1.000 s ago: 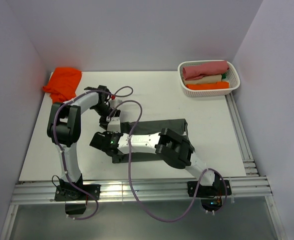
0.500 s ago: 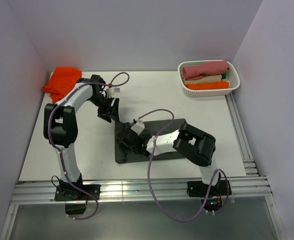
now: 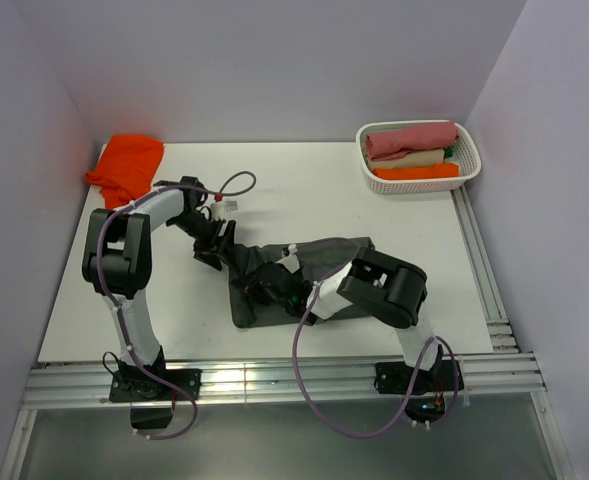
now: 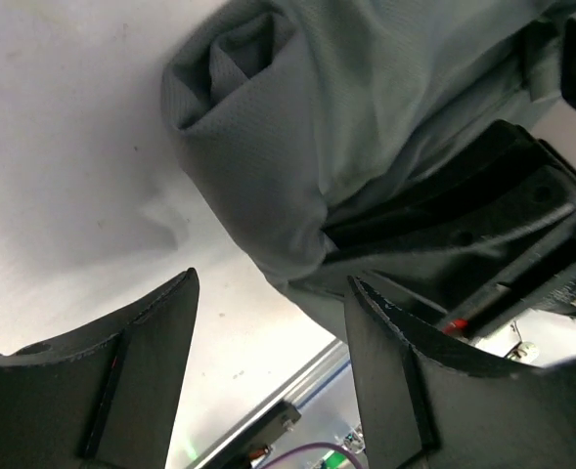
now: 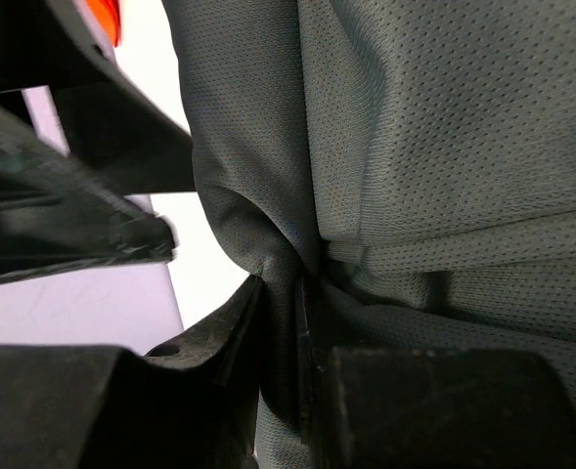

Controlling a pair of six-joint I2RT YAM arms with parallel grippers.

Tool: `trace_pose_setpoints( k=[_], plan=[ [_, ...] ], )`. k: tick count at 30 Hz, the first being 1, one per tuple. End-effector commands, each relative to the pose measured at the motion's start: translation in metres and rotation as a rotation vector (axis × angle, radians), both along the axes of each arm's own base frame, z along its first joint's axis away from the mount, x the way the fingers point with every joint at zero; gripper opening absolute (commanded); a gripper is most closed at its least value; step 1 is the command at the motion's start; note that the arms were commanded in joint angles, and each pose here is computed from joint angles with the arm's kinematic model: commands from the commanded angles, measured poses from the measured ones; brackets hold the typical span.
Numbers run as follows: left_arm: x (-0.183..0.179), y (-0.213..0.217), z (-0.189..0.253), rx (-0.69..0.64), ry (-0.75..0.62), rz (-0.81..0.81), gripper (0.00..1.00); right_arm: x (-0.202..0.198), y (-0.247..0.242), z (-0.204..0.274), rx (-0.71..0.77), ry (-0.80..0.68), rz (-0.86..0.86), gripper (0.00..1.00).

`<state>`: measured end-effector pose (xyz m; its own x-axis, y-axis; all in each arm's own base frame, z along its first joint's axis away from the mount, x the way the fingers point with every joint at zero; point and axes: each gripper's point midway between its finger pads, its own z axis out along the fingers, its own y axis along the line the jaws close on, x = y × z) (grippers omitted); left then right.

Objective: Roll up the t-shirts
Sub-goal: Roll the tshirt

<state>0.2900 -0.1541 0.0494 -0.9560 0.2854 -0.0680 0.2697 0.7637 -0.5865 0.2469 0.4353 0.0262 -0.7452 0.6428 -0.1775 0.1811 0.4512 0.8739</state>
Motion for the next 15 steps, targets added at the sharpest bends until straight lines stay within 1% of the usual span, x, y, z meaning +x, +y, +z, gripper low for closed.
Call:
trace_pose_setpoints(
  k=[1, 3, 6, 7, 9, 10, 11, 12, 13, 14, 15],
  plan=[
    [0.009, -0.010, -0.010, -0.034, -0.035, 0.009, 0.66, -0.004, -0.003, -0.014, -0.001, 0.038, 0.000, 0.09],
    [0.008, -0.012, -0.017, -0.029, -0.015, 0.022, 0.65, -0.004, -0.004, -0.013, 0.000, 0.036, -0.003, 0.09],
    [0.010, -0.013, -0.026, -0.005, -0.005, 0.023, 0.62, -0.002, -0.004, -0.010, -0.017, 0.026, -0.002, 0.09],
    [0.010, -0.013, -0.030, 0.011, -0.004, 0.018, 0.58, -0.002, -0.006, -0.013, -0.044, 0.026, 0.000, 0.10],
    [0.010, -0.016, -0.033, 0.028, 0.001, 0.009, 0.52, 0.002, -0.005, -0.006, -0.057, 0.007, -0.008, 0.12],
    [0.011, -0.017, -0.033, 0.034, -0.004, 0.007, 0.44, -0.001, -0.008, -0.011, -0.105, 0.009, -0.004, 0.16],
    [0.010, -0.018, -0.035, 0.045, 0.003, 0.002, 0.41, 0.001, -0.005, -0.003, -0.108, -0.004, -0.006, 0.20],
    [0.011, -0.019, -0.034, 0.047, -0.003, -0.001, 0.37, 0.001, -0.012, -0.010, -0.174, -0.001, -0.012, 0.28],
    [0.012, -0.019, -0.035, 0.055, -0.003, -0.002, 0.24, 0.000, -0.013, -0.010, -0.202, -0.002, -0.013, 0.32],
    [0.011, -0.018, -0.034, 0.069, -0.004, -0.005, 0.17, 0.001, -0.008, -0.003, -0.216, -0.014, -0.012, 0.37],
    [0.013, -0.018, -0.032, 0.074, -0.010, -0.006, 0.13, 0.001, -0.017, -0.008, -0.298, -0.017, -0.022, 0.44]
  ],
)
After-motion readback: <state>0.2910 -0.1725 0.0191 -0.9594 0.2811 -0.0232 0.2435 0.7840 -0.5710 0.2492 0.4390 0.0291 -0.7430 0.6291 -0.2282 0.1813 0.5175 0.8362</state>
